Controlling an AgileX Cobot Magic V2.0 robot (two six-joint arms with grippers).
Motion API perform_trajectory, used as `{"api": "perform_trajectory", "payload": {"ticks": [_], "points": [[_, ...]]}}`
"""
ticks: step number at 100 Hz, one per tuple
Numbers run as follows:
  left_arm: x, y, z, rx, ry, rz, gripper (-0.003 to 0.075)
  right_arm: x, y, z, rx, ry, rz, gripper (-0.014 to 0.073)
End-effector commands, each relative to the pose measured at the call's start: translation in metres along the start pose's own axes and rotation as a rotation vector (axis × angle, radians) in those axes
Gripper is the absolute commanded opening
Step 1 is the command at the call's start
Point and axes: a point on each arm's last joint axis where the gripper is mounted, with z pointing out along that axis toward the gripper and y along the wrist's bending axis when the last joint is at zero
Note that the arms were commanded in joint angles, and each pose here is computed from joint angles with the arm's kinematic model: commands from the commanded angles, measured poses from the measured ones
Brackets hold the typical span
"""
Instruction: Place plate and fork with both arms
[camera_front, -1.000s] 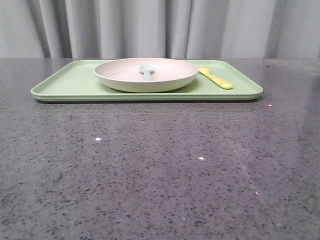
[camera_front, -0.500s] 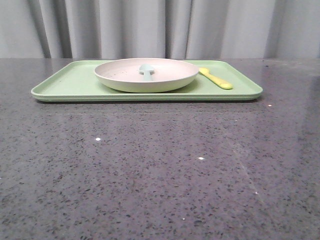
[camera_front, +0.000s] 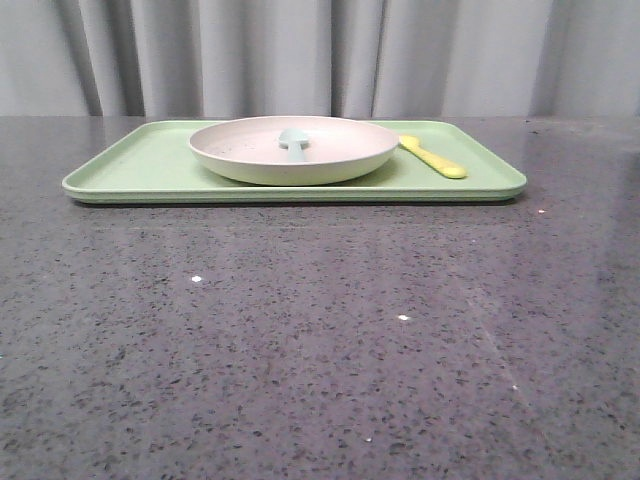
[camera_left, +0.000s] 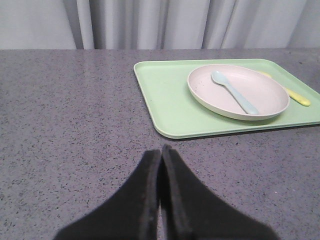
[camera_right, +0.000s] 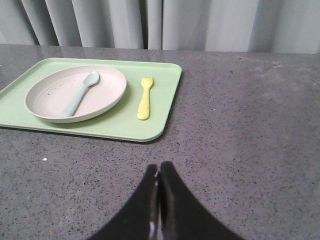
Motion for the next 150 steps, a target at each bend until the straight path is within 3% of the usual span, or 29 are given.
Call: {"api": "perform_trajectory", "payload": {"ticks": [1, 40, 54, 74, 101, 128, 150], "points": [[-0.014, -0.003, -0.003, 0.027, -0.095, -0.007, -0.002, -0.014, 0.002, -0.003, -0.007, -0.096, -0.024, -0.0003], [-0.003, -0.001, 0.004, 0.019, -0.093, -0.012, -0.002, -0.014, 0.002, -0.003, -0.007, -0.096, -0.024, -0.0003], [0.004, 0.002, 0.013, -0.012, -0.183, -0.009, -0.002, -0.014, 0.002, -0.003, -0.007, -0.096, -0.024, -0.0003], [0.021, 0.01, 0.019, -0.101, -0.321, 0.112, -0.002, -0.014, 0.002, -0.003, -0.007, -0.096, -0.024, -0.0003], [0.057, 0.021, 0.022, -0.206, -0.332, 0.121, -0.002, -0.014, 0.002, -0.003, -0.007, -0.096, -0.024, -0.0003], [0.104, 0.028, 0.033, -0.204, -0.331, 0.077, -0.002, -0.014, 0.002, -0.003, -0.007, -0.096, -0.024, -0.0003], [0.107, 0.029, 0.033, -0.222, -0.3, 0.062, -0.002, -0.014, 0.002, -0.003, -0.007, -0.097, -0.024, -0.0003]]}}
